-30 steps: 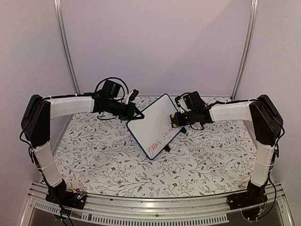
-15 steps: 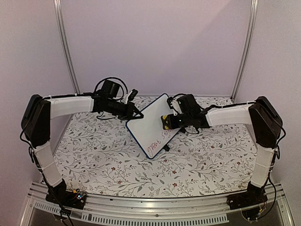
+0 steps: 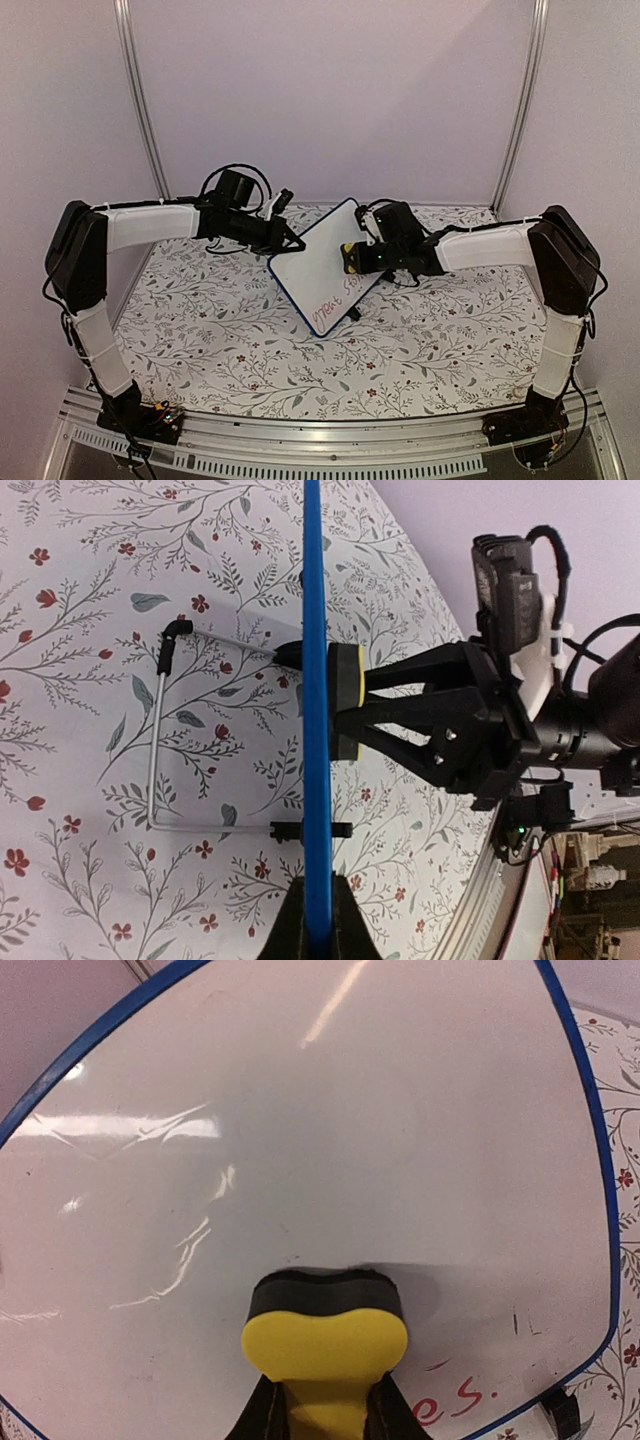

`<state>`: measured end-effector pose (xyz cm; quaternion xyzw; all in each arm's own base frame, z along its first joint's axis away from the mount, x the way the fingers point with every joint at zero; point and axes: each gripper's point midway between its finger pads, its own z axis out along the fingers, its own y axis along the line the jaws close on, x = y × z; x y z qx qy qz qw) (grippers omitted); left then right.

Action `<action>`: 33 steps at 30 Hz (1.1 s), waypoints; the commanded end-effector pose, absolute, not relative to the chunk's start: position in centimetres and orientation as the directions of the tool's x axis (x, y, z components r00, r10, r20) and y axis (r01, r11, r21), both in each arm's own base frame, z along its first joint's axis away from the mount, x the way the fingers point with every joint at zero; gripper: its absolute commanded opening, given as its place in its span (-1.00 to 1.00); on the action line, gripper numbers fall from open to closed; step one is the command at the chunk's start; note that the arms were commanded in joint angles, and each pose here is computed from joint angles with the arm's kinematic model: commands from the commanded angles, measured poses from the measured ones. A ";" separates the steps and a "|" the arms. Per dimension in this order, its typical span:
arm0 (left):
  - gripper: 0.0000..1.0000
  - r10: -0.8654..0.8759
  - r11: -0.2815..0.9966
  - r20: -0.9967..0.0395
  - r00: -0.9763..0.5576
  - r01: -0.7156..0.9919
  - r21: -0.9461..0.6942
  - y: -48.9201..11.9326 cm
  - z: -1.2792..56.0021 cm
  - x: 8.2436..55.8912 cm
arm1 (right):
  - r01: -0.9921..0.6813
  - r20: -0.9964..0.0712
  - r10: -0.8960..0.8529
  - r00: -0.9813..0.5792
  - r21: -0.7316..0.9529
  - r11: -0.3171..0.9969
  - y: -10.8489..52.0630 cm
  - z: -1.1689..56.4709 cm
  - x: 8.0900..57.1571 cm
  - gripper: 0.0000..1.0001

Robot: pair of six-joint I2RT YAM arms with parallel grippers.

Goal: Erase the whiteboard
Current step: Erase the whiteboard at the center of the board.

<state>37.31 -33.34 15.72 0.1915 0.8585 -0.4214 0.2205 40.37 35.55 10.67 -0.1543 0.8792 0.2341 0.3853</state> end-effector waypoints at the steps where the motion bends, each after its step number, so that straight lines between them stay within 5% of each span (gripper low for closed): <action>1: -1.00 0.229 0.505 -0.552 -0.802 0.583 -0.637 -35.0 15.4 35.1 | -0.291 -0.714 -0.032 -0.699 0.243 0.925 30.9 7.0 42.6 -0.72; 13: -1.00 0.230 0.497 -0.554 -0.800 0.586 -0.640 -35.2 15.7 34.9 | -0.147 -0.731 0.023 -0.682 0.169 0.975 27.3 6.9 44.6 -0.72; 33: -1.00 0.234 0.506 -0.548 -0.803 0.582 -0.637 -35.2 15.2 35.0 | -0.455 -0.796 -0.121 -0.594 0.209 0.866 35.6 11.1 40.5 -0.71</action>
